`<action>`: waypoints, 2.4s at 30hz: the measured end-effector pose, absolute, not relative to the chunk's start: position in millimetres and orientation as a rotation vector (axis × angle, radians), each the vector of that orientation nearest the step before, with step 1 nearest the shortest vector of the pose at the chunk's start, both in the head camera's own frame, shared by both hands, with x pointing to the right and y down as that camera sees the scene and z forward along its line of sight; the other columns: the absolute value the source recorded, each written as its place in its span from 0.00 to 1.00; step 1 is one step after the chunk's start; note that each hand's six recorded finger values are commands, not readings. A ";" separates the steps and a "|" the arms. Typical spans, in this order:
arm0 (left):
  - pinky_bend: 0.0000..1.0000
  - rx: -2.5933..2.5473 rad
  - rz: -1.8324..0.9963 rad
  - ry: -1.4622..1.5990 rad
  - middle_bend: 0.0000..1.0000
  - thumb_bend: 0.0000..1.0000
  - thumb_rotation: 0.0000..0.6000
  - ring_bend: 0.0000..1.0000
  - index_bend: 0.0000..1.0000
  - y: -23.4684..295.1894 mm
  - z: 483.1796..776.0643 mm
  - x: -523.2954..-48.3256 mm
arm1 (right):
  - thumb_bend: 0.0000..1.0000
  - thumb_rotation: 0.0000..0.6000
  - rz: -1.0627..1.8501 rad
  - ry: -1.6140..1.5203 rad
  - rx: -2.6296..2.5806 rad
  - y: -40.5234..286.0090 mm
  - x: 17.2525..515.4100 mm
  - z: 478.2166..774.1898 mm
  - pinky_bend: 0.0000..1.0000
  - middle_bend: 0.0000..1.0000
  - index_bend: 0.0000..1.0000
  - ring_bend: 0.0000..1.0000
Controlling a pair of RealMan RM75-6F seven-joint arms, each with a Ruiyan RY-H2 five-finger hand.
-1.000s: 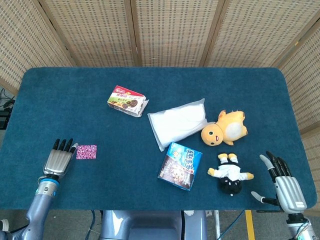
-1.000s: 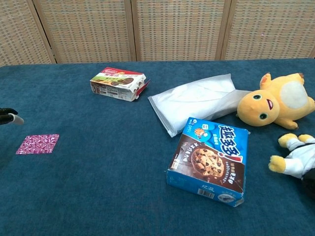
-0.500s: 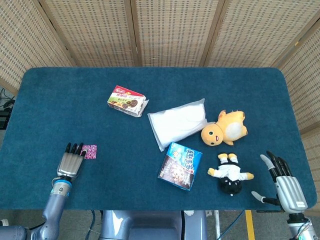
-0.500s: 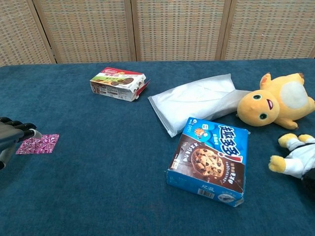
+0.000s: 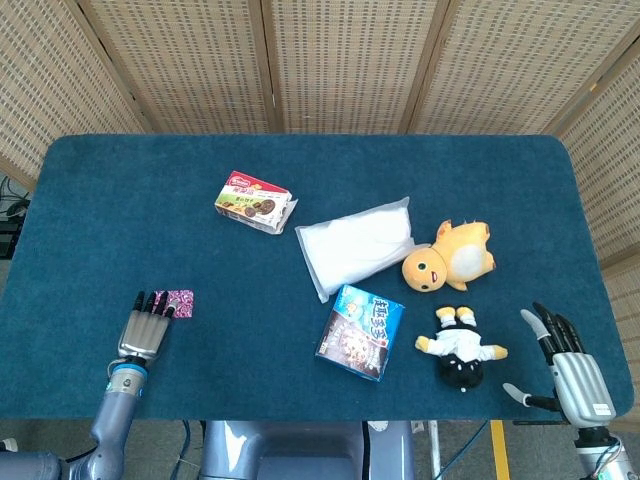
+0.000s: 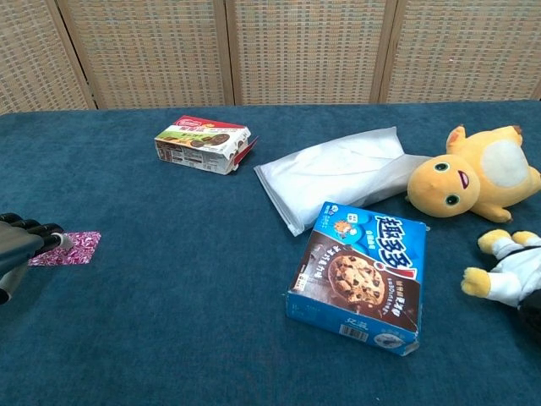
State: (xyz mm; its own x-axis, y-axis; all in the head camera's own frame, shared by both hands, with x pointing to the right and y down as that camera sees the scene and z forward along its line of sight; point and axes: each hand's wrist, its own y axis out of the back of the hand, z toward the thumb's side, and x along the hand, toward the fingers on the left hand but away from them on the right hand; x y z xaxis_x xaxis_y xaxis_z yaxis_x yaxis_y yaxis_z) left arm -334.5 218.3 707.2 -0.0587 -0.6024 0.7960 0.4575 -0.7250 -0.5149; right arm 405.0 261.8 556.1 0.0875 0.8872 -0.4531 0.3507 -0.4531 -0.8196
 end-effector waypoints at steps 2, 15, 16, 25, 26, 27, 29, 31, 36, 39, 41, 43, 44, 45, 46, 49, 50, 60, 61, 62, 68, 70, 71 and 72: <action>0.00 -1.491 -1.870 0.160 0.00 0.94 1.00 0.00 0.10 219.5 708.0 -336.8 | 0.10 1.00 1.360 -1.218 -1.856 261.6 405.2 556.1 0.00 0.00 0.04 0.00; 0.00 -1.460 -1.932 0.195 0.00 0.94 1.00 0.00 0.10 222.2 702.1 -372.9 | 0.10 1.00 1.361 -1.207 -1.853 262.3 404.0 556.9 0.00 0.00 0.04 0.00; 0.00 -1.459 -1.938 0.201 0.00 0.94 1.00 0.00 0.10 222.8 701.5 -376.5 | 0.11 1.00 1.361 -1.208 -1.852 262.3 404.2 556.8 0.00 0.00 0.04 0.00; 0.00 -1.444 -2.012 0.219 0.00 0.94 1.00 0.00 0.10 233.8 703.0 -415.2 | 0.10 1.00 1.361 -1.213 -1.846 261.7 405.1 556.5 0.00 0.00 0.04 0.00; 0.00 -1.447 -2.018 0.223 0.00 0.94 1.00 0.00 0.10 234.7 703.3 -417.7 | 0.10 1.00 1.361 -1.213 -1.845 261.7 405.0 556.4 0.00 0.00 0.04 0.00; 0.00 -1.454 -2.025 0.231 0.00 0.94 1.00 0.00 0.10 236.0 703.5 -420.7 | 0.11 1.00 1.361 -1.212 -1.844 261.9 404.9 556.5 0.00 0.00 0.04 0.00; 0.00 -1.452 -2.035 0.239 0.00 0.94 1.00 0.00 0.10 236.6 702.6 -427.6 | 0.11 1.00 1.362 -1.211 -1.845 262.3 404.8 556.7 0.00 0.00 0.04 0.00; 0.00 -1.433 -2.044 0.235 0.00 0.94 1.00 0.00 0.10 235.9 700.5 -435.9 | 0.11 1.00 1.360 -1.212 -1.844 262.1 404.8 556.4 0.00 0.00 0.04 0.00; 0.00 -1.419 -2.069 0.258 0.00 0.94 1.00 0.00 0.10 233.4 694.8 -448.5 | 0.10 1.00 1.360 -1.218 -1.844 261.6 405.6 556.0 0.00 0.00 0.04 0.00; 0.00 -1.409 -2.083 0.267 0.00 0.94 1.00 0.00 0.10 231.2 691.8 -454.0 | 0.10 1.00 1.355 -1.220 -1.842 261.4 405.6 555.1 0.00 0.00 0.04 0.00; 0.00 -1.414 -2.085 0.281 0.00 0.94 1.00 0.00 0.10 229.7 690.6 -454.4 | 0.11 1.00 1.353 -1.222 -1.840 261.3 405.7 554.6 0.00 0.00 0.04 0.00; 0.00 -1.423 -2.081 0.302 0.00 0.93 1.00 0.00 0.10 227.7 689.5 -453.4 | 0.11 1.00 1.352 -1.225 -1.840 261.2 405.8 554.4 0.00 0.00 0.04 0.00; 0.00 -1.429 -2.079 0.315 0.00 0.93 1.00 0.00 0.10 226.4 688.7 -452.5 | 0.11 1.00 1.352 -1.227 -1.840 261.2 406.0 554.4 0.00 0.00 0.04 0.00; 0.00 -1.439 -2.074 0.337 0.00 0.93 1.00 0.00 0.10 224.0 687.3 -451.2 | 0.10 1.00 1.352 -1.228 -1.840 261.2 406.3 554.4 0.00 0.00 0.04 0.00; 0.00 -1.447 -2.070 0.355 0.00 0.93 1.00 0.00 0.10 221.7 685.5 -449.9 | 0.10 1.00 1.353 -1.229 -1.839 261.0 406.6 554.5 0.00 0.00 0.04 0.00; 0.00 -1.468 -2.041 0.409 0.00 0.93 1.00 0.00 0.10 211.2 676.7 -443.6 | 0.10 1.00 1.353 -1.232 -1.838 260.7 407.2 554.7 0.00 0.00 0.04 0.00; 0.00 -1.475 -2.027 0.425 0.00 0.93 1.00 0.00 0.10 207.1 673.5 -440.2 | 0.10 1.00 1.353 -1.233 -1.839 260.6 407.2 554.7 0.00 0.00 0.04 0.00; 0.00 -1.537 -1.942 0.385 0.00 0.92 1.00 0.00 0.10 193.0 661.5 -396.0 | 0.11 1.00 1.357 -1.238 -1.841 260.4 409.2 554.8 0.00 0.00 0.04 0.00; 0.00 -1.542 -1.941 0.370 0.00 0.92 1.00 0.00 0.10 194.7 662.8 -392.0 | 0.11 1.00 1.360 -1.239 -1.842 260.5 409.6 555.4 0.00 0.00 0.04 0.00; 0.00 -1.548 -1.943 0.349 0.00 0.92 1.00 0.00 0.10 197.3 664.9 -387.0 | 0.11 1.00 1.363 -1.239 -1.844 260.6 410.1 556.0 0.00 0.00 0.04 0.00; 0.00 -1.559 -1.960 0.275 0.00 0.92 1.00 0.00 0.10 207.4 674.8 -370.0 | 0.10 1.00 1.361 -1.245 -1.845 259.6 411.2 556.0 0.00 0.00 0.04 0.00; 0.00 -1.562 -1.970 0.273 0.00 0.92 1.00 0.00 0.10 208.3 677.0 -368.2 | 0.11 1.00 1.362 -1.247 -1.848 259.7 411.3 556.1 0.00 0.00 0.04 0.00; 0.00 -1.563 -1.974 0.273 0.00 0.92 1.00 0.00 0.10 208.2 677.8 -367.9 | 0.11 1.00 1.361 -1.247 -1.848 259.6 411.3 556.1 0.00 0.00 0.04 0.00; 0.00 -1.561 -1.979 0.272 0.00 0.92 1.00 0.00 0.10 207.9 678.8 -367.7 | 0.11 1.00 1.360 -1.248 -1.848 259.5 411.2 555.8 0.00 0.00 0.04 0.00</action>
State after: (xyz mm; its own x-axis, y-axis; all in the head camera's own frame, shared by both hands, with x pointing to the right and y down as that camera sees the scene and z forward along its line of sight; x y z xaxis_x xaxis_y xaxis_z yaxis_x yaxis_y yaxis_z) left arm -367.7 207.9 678.8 -0.1311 -0.5649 0.8146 0.3245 -0.8009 -0.5032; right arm 411.2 259.5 555.8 0.0699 0.8929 -0.4448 0.3668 -0.4377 -0.8209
